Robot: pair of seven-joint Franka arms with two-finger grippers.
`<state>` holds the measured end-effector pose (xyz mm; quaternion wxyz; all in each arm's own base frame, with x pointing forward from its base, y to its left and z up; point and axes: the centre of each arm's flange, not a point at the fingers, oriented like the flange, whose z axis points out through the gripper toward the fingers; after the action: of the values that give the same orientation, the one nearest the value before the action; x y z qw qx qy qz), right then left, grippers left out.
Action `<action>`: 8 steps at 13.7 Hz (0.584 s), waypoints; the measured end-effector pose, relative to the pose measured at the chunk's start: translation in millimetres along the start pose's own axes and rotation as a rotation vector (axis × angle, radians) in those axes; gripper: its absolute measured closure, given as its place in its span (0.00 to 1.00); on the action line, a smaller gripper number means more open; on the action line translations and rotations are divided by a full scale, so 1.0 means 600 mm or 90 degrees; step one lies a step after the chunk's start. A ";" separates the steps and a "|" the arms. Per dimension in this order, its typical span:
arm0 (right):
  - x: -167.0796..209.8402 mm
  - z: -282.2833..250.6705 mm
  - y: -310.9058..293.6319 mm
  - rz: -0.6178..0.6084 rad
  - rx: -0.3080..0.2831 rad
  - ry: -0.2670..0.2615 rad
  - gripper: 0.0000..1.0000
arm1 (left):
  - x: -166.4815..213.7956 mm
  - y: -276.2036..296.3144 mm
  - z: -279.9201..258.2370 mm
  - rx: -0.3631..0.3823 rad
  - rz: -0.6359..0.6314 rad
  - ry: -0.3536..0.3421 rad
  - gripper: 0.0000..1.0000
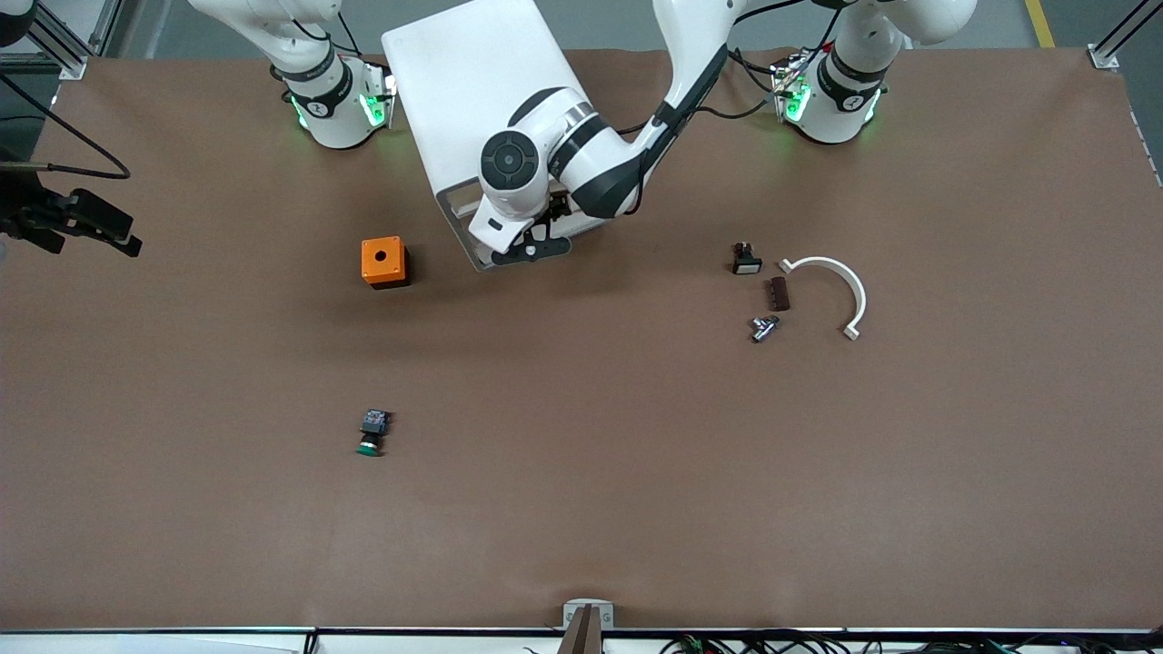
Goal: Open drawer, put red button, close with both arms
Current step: 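Push the drawer fully shut with the left gripper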
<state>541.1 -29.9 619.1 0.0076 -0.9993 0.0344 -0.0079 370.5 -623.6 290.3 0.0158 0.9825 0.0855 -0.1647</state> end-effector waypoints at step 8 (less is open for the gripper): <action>0.001 0.016 0.022 0.005 -0.001 -0.006 0.00 | 0.057 -0.028 -0.048 0.002 -0.019 0.053 0.00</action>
<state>540.9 -42.8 609.4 0.0074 -0.9992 0.0383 -0.0034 409.0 -599.8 306.3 0.0085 0.9871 0.1007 -0.1241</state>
